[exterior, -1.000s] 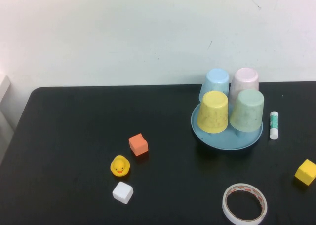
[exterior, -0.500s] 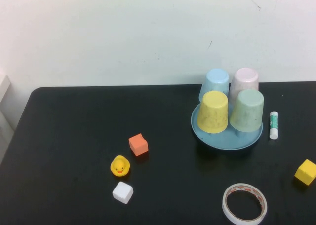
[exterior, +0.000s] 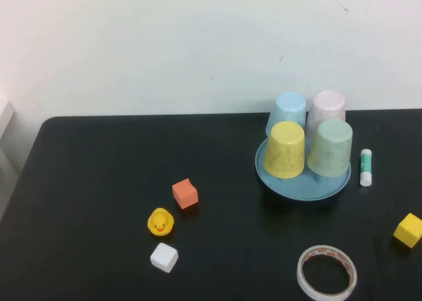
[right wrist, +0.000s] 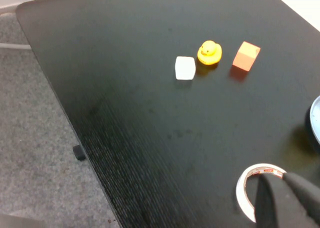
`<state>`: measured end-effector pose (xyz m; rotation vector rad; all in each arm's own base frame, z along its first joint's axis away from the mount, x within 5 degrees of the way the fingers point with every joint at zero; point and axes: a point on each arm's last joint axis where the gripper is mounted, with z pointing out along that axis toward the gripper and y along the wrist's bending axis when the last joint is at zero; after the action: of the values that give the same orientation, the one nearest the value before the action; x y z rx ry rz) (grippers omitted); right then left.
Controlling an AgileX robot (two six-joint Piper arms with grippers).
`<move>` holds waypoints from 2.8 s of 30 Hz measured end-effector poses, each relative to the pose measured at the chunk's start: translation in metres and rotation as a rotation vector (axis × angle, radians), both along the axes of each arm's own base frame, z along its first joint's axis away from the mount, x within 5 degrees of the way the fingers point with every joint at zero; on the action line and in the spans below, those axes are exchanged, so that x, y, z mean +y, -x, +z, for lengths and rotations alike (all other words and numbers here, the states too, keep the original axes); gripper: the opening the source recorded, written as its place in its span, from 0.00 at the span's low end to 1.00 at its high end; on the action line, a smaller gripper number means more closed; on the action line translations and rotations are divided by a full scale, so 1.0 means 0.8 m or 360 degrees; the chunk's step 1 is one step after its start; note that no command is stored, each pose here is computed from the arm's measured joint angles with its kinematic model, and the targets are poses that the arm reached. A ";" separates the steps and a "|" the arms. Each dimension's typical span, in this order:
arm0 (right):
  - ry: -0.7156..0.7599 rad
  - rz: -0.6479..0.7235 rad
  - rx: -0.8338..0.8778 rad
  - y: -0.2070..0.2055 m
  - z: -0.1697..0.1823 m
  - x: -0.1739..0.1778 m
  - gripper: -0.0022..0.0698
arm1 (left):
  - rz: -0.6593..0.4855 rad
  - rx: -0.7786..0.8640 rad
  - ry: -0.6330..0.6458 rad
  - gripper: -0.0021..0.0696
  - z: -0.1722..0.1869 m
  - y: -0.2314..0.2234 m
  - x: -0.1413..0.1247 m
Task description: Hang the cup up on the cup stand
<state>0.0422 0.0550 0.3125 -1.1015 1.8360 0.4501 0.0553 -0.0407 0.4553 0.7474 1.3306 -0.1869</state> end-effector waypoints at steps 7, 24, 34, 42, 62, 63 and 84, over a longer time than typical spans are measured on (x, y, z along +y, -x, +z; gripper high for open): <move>0.0000 0.0000 -0.0001 0.000 0.000 0.000 0.03 | 0.0005 0.0141 -0.0084 0.03 -0.100 -0.008 -0.005; 0.0002 0.0000 0.0001 0.000 -0.001 0.000 0.03 | 0.0195 0.0552 -0.0203 0.03 -0.218 -0.031 -0.007; 0.0000 0.0001 0.0004 0.000 -0.001 0.000 0.03 | 0.0718 0.0453 0.0209 0.03 -0.258 -0.022 0.036; 0.0002 0.0003 0.0002 0.000 -0.001 0.000 0.03 | 0.0840 0.0400 0.0537 0.03 -0.307 -0.012 0.044; 0.0000 0.0004 0.0004 0.000 -0.001 0.000 0.03 | 0.0865 0.0675 0.0301 0.03 -0.350 0.004 0.042; 0.0000 0.0004 0.0004 0.000 -0.001 0.000 0.03 | 0.0865 0.0673 0.0297 0.03 -0.350 0.004 0.042; 0.0000 0.0004 0.0004 0.000 -0.001 0.000 0.03 | 0.0860 0.0653 0.0251 0.03 -0.350 0.004 0.042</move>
<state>0.0420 0.0552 0.3120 -1.1039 1.8371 0.4532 0.0523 -0.0070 0.1756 0.1987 1.8362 -0.0082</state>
